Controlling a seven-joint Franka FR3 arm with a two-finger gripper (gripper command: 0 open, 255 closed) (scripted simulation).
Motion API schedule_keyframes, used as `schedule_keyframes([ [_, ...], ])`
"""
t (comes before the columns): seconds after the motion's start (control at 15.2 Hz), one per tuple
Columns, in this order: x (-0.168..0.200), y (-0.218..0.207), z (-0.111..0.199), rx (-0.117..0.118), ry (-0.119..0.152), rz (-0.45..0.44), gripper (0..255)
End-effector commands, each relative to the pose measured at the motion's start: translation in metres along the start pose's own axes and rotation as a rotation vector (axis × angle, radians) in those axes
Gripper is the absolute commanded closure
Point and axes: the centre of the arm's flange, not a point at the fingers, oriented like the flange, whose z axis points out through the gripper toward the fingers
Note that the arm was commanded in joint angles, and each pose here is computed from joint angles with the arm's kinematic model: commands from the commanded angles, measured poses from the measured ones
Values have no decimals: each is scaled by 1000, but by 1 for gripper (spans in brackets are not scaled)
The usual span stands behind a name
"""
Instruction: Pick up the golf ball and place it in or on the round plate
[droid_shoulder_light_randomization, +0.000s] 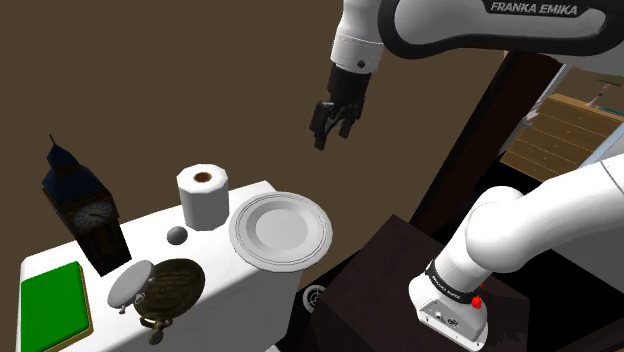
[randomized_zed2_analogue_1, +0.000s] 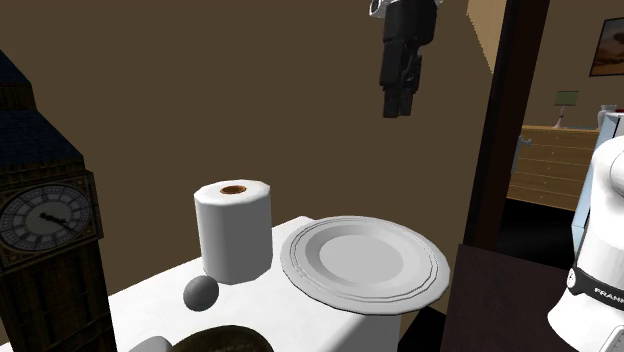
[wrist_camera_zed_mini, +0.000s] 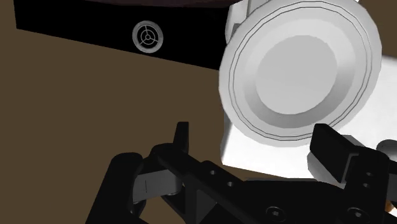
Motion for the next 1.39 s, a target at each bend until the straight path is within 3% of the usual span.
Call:
schedule_keyframes([
  [0.0, 10, -24, 12, 1, -12, 19, 0],
  [1.32, 121, -242, 129, -1, -137, 181, 0],
])
